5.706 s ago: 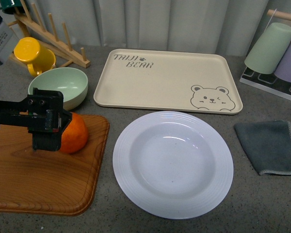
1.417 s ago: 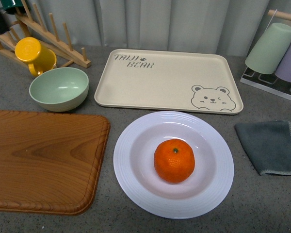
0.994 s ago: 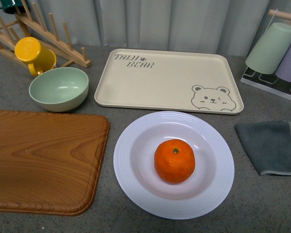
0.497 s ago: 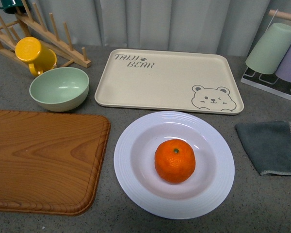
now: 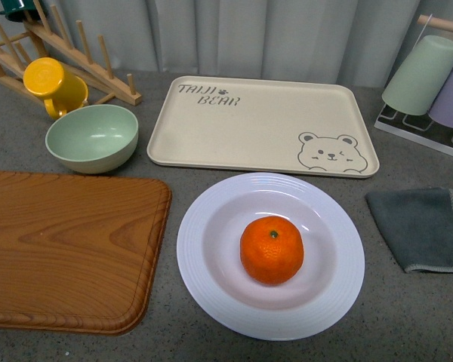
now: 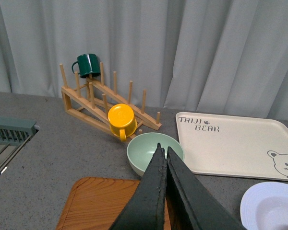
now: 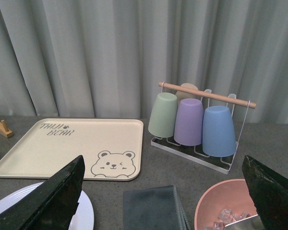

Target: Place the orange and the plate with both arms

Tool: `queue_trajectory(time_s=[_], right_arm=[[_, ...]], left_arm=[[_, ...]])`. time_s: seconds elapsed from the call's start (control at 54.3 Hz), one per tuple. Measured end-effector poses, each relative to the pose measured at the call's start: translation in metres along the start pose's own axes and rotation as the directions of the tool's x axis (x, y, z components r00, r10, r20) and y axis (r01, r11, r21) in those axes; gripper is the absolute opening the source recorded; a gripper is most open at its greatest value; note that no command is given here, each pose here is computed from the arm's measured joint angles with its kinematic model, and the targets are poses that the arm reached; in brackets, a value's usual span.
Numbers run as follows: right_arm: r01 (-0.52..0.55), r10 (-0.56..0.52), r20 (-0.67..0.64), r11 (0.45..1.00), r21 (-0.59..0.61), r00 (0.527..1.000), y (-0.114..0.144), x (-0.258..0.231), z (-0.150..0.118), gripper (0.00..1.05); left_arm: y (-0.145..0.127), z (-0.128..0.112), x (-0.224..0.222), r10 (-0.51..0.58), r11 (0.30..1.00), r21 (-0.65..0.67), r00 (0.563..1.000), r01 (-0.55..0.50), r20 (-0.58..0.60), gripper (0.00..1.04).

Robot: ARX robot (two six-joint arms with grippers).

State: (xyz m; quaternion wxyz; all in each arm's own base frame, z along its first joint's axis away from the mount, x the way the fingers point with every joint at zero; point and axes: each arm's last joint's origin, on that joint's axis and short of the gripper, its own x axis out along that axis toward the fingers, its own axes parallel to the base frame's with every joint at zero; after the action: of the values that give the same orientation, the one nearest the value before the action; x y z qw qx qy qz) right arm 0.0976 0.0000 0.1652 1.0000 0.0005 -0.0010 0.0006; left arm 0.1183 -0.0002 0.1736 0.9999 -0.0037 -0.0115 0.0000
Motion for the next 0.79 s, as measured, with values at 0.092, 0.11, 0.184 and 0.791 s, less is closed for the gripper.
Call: queue_trajectory(time_s=[0.092, 0.11, 0.184, 0.791], right_arm=[[0.0, 0.0, 0.0, 1.0, 0.0, 1.0, 0.0, 0.0, 0.0, 0.96], [0.0, 0.0, 0.0, 1.0, 0.0, 1.0, 0.0, 0.0, 0.0, 0.96], [0.0, 0.0, 0.0, 1.0, 0.0, 1.0, 0.0, 0.0, 0.0, 0.96], [0.0, 0.0, 0.0, 1.0, 0.0, 1.0, 0.0, 0.0, 0.0, 0.96]], left_arm=[[0.0, 0.0, -0.002, 0.0, 1.0, 0.0, 1.0, 0.0, 0.0, 0.04], [0.0, 0.0, -0.003, 0.0, 1.0, 0.0, 1.0, 0.0, 0.001, 0.04], [0.0, 0.0, -0.005, 0.0, 1.0, 0.0, 1.0, 0.0, 0.0, 0.04], [0.0, -0.003, -0.022, -0.003, 1.0, 0.0, 1.0, 0.003, -0.007, 0.13]])
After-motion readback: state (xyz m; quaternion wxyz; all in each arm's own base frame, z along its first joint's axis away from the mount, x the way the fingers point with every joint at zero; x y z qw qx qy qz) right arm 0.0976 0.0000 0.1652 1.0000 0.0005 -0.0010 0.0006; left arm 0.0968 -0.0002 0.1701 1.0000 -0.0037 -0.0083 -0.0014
